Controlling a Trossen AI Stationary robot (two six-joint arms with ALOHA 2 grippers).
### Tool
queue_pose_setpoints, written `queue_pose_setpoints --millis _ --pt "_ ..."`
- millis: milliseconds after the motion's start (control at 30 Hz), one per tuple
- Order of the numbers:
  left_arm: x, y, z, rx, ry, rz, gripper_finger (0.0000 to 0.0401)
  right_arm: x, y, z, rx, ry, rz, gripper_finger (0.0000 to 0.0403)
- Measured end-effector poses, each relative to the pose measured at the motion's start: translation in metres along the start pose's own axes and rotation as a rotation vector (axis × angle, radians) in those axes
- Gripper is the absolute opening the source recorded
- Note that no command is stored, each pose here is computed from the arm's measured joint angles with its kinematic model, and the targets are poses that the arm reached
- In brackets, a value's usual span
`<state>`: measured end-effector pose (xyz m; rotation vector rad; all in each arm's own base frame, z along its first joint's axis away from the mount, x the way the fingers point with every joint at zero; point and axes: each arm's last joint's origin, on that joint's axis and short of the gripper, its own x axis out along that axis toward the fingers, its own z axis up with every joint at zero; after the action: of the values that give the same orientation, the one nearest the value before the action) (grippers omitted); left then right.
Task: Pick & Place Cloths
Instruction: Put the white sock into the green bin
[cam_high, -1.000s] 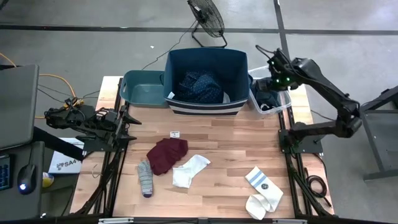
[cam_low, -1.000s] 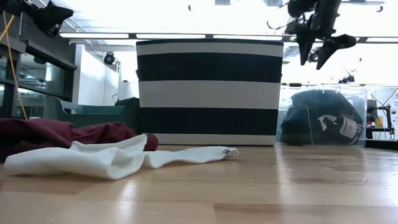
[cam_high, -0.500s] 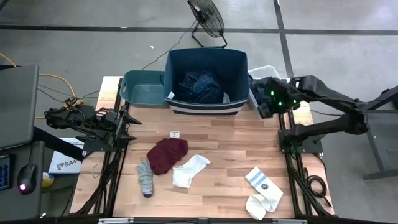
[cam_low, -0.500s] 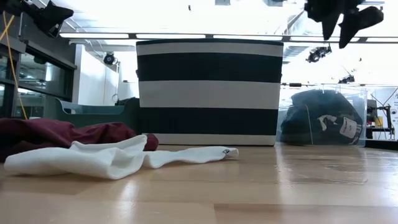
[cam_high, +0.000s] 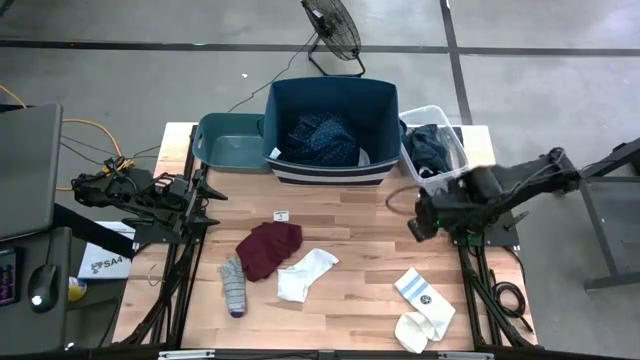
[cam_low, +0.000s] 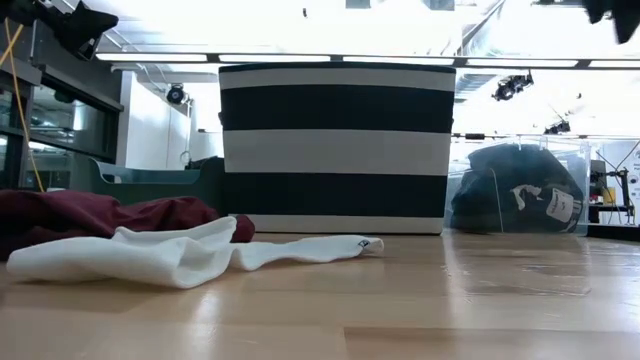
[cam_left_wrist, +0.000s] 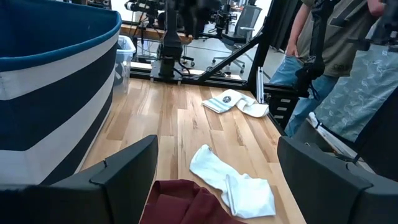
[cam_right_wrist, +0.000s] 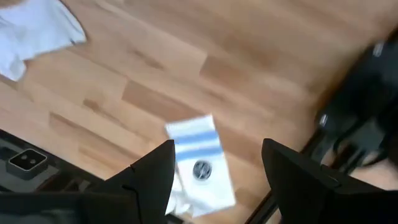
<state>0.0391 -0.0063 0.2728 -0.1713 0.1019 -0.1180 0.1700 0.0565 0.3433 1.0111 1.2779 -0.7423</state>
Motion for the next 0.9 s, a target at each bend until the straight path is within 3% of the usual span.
queue_pose_setpoints --millis 267,500,767,900 --pt "0.0 0.0 0.0 0.0 0.0 0.0 0.0324 0.029 0.035 -0.055 0.243 0.058 -0.025 0.0231" --pt "0.0 0.0 0.0 0.0 0.0 0.0 0.0324 0.074 0.071 -0.102 0.461 0.132 -0.063 0.0231" --pt "0.0 0.0 0.0 0.0 0.0 0.0 0.0324 0.123 0.087 -0.122 0.508 0.263 -0.318 0.0231" --pt "0.0 0.0 0.0 0.0 0.0 0.001 0.0324 0.131 0.085 -0.136 0.393 0.289 -0.347 0.0231"
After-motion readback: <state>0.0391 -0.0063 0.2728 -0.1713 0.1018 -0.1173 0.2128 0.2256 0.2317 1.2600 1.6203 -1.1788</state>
